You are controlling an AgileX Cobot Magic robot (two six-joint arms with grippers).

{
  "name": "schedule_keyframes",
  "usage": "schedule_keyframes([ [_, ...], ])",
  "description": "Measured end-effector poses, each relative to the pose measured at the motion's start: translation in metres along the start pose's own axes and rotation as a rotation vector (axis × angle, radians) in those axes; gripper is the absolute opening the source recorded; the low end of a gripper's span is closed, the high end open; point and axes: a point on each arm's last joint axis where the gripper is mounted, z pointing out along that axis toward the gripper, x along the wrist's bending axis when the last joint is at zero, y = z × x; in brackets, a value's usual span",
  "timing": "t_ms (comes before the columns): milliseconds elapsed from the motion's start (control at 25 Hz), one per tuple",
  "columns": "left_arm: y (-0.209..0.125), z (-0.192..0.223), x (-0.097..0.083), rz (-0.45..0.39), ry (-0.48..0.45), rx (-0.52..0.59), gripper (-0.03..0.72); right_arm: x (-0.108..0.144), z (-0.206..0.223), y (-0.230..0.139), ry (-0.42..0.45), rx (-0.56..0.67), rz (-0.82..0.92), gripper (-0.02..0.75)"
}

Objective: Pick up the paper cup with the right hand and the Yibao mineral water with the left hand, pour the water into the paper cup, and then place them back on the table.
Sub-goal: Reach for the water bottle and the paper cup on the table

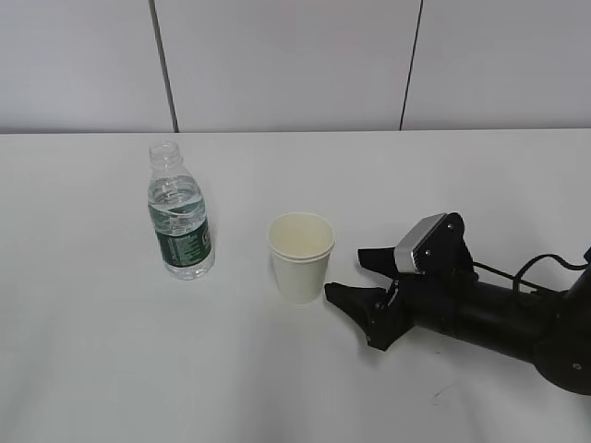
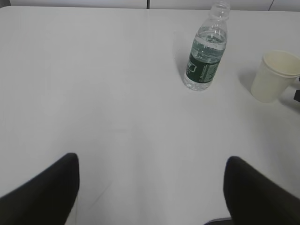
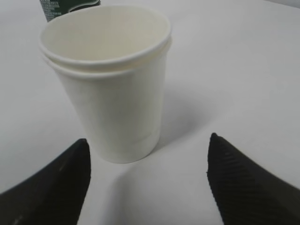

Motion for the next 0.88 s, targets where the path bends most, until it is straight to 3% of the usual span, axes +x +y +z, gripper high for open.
schedule_keyframes([
  [360, 0.000, 0.000, 0.000, 0.000, 0.000, 0.000, 0.574, -0.003, 0.012, 0.000, 0.041, -0.019, -0.005, 0.606],
  [600, 0.000, 0.000, 0.000, 0.000, 0.000, 0.000, 0.574, 0.007, 0.027, 0.009, 0.090, -0.045, -0.038, 0.606],
  [880, 0.000, 0.000, 0.000, 0.000, 0.000, 0.000, 0.574, 0.011, 0.043, 0.000, 0.089, -0.027, -0.019, 0.607],
])
